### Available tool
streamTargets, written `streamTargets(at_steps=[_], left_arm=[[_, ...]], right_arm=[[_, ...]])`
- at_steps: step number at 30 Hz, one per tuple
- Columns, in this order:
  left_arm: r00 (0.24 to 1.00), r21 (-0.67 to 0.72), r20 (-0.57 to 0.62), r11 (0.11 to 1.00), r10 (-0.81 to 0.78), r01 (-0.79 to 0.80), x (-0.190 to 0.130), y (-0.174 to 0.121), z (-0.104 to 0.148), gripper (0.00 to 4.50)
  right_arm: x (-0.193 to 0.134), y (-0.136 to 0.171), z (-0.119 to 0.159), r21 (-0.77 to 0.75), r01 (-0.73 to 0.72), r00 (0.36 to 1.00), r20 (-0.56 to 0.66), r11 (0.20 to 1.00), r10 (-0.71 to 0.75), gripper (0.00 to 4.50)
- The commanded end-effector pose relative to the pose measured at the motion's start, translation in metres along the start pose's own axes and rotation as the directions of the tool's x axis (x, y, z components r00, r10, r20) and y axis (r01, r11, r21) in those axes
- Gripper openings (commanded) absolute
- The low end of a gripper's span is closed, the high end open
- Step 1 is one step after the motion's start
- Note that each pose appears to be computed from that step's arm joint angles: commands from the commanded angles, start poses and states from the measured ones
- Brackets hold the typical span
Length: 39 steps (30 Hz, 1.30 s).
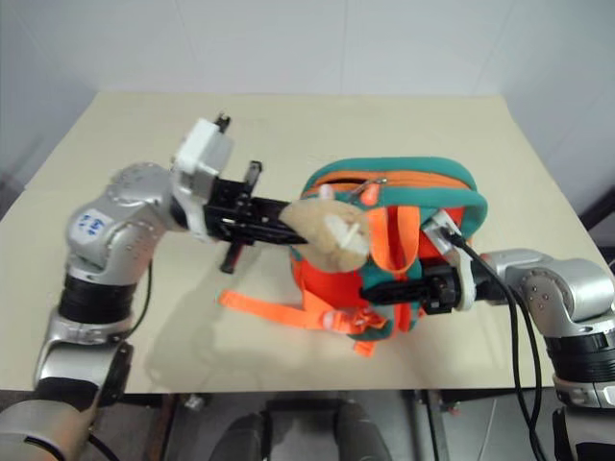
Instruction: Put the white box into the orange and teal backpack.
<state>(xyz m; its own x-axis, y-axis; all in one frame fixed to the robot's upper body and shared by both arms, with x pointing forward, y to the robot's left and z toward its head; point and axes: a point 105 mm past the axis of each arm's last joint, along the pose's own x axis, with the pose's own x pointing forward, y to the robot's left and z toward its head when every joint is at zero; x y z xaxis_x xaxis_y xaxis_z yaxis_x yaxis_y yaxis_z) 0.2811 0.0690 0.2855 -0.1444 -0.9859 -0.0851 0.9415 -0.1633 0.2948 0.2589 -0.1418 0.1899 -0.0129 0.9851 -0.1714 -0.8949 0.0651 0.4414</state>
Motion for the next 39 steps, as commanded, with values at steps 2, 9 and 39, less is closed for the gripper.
streamTargets(at_steps=[2, 9, 39], left_arm=[[0.995, 0.031, -0.008, 0.995, 0.096, -0.096, -0.038, 0.012, 0.017, 0.33], [0.977, -0.077, -0.110, 0.978, 0.183, -0.192, -0.077, 0.021, -0.003, 0.33], [0.959, -0.196, -0.231, 0.957, 0.165, -0.212, -0.056, -0.008, -0.138, 0.32]], right_arm=[[-0.001, 0.005, 0.002, -0.023, -0.003, 1.000, 0.004, 1.000, 0.003, 0.00], [0.000, 0.007, 0.000, -0.017, 0.001, 1.000, 0.011, 1.000, -0.001, 0.00], [0.004, 0.011, 0.005, -0.156, 0.110, 0.993, 0.062, 0.982, -0.101, 0.70]])
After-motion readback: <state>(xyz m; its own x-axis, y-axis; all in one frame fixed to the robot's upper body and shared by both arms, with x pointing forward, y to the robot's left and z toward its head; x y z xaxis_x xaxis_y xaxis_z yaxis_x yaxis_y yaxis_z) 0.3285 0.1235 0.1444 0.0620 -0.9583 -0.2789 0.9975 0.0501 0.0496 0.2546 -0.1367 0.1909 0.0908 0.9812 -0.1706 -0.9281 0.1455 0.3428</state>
